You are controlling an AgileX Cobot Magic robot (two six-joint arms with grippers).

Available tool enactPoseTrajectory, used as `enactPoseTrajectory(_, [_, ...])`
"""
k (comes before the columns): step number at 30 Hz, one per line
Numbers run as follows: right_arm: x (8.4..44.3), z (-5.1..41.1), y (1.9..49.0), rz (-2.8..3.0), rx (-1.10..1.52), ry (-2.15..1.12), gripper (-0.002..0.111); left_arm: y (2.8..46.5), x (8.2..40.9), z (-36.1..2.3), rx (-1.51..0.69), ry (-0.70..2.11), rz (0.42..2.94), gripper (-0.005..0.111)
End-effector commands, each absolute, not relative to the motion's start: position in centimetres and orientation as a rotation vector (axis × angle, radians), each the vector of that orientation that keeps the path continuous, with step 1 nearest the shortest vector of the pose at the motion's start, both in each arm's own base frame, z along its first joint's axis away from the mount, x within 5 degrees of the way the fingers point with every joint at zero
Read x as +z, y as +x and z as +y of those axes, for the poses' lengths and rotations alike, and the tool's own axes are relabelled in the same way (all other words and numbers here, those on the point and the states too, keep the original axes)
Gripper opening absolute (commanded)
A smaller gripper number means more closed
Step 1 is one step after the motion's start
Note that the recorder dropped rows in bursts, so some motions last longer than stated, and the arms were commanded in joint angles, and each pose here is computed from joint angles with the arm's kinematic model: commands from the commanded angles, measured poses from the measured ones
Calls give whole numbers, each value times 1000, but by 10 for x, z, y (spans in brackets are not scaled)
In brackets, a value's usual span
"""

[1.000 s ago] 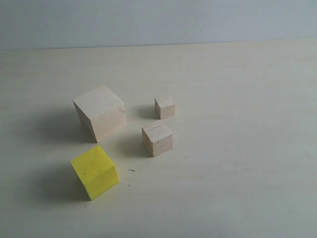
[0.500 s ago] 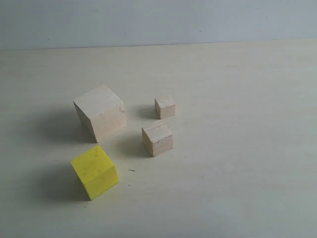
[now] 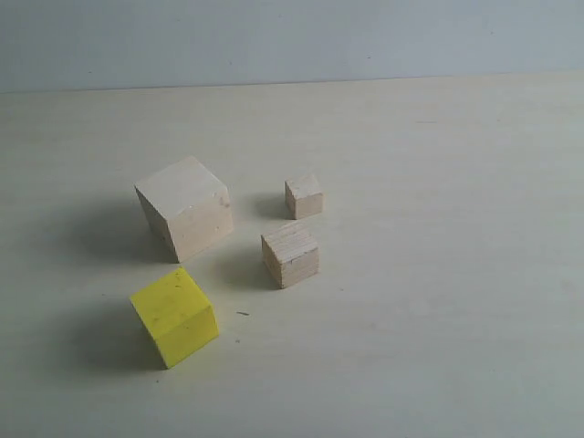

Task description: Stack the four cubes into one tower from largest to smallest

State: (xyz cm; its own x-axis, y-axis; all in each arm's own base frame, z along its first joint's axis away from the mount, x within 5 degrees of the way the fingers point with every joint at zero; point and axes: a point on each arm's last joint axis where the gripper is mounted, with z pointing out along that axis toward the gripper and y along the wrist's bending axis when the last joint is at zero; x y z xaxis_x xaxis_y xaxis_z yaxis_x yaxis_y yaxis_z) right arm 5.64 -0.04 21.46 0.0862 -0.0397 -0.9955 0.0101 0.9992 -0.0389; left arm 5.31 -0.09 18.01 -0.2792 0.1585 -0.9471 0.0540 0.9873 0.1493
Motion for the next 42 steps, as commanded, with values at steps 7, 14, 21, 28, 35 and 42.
enactPoseTrajectory(7, [222,-1,55,1381,-49,-18,0,53,180,-1,98,151,1849,0])
enactPoseTrajectory(14, [222,-1,55,1381,-49,-18,0,53,180,-1,98,151,1849,0])
enactPoseTrajectory(21, [223,-1,55,1378,-35,-5,0,53,180,-1,98,151,1849,0])
enactPoseTrajectory(28, [223,-1,55,1376,-31,-2,0,55,192,0,133,156,1715,0])
enactPoseTrajectory(35, [223,-1,55,1376,-31,-2,0,56,211,0,136,129,1505,0])
enactPoseTrajectory(42, [223,-1,55,1376,22,42,0,56,217,0,138,122,1442,0])
